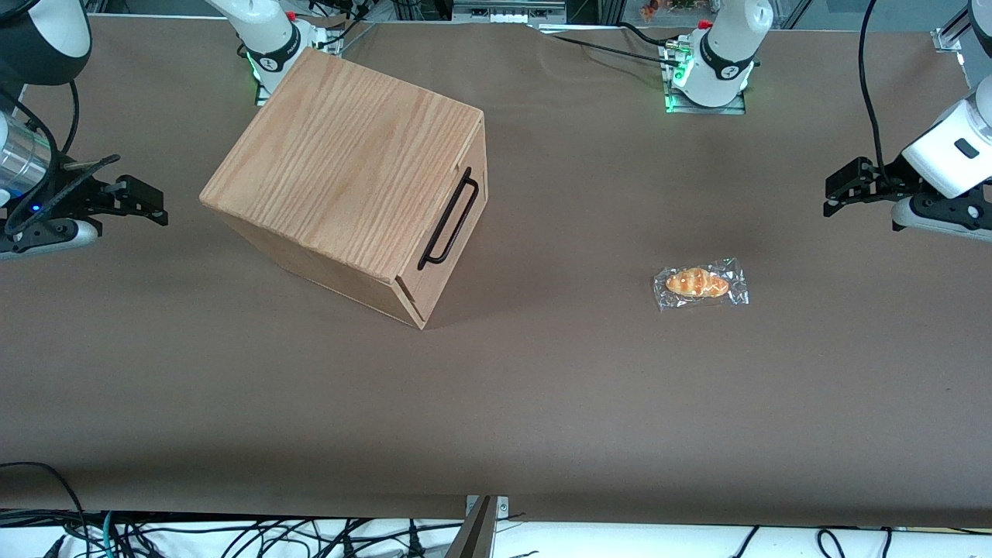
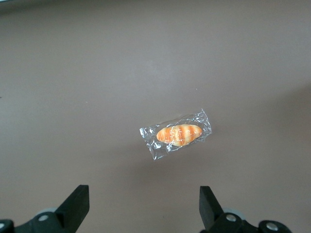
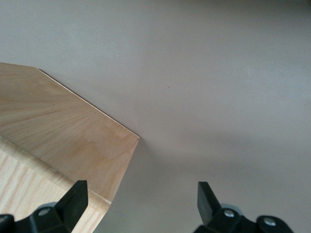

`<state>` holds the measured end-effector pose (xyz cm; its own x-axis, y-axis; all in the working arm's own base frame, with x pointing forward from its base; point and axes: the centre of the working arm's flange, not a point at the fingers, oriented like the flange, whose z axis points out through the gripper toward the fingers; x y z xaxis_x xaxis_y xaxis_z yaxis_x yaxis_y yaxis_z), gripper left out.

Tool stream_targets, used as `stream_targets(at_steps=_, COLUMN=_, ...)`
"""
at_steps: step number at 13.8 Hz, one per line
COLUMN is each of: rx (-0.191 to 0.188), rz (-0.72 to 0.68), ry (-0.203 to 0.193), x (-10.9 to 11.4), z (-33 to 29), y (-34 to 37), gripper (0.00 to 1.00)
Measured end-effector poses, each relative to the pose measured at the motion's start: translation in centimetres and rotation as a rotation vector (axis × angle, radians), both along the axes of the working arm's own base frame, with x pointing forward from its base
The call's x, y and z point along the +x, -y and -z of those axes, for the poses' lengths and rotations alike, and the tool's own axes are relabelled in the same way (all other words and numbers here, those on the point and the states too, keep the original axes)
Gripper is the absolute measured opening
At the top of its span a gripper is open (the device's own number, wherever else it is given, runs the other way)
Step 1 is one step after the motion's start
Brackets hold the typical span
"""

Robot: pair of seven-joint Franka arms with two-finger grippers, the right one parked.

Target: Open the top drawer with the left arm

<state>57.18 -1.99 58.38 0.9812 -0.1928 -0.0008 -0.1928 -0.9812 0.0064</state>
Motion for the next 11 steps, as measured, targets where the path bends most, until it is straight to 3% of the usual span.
stream_targets(at_steps=1, rx=-0.01, rz=0.003, ry=-0.013, x=0.3, z=0.7, y=0.4, gripper=1.0)
stream_targets(at_steps=4, rx=-0.121, rz=-0.02, ry=-0.054, x=1.3, z=2.9, y=1.1, gripper=1.0)
stream_targets(at_steps=7, rx=-0.179, rz=-0.058, ry=-0.077, x=1.9, z=4.3, y=0.3, gripper=1.0)
stream_targets(at_steps=11, rx=-0.206, rz=-0.12, ry=-0.103, x=2.3, z=5.2, y=0.9, gripper=1.0)
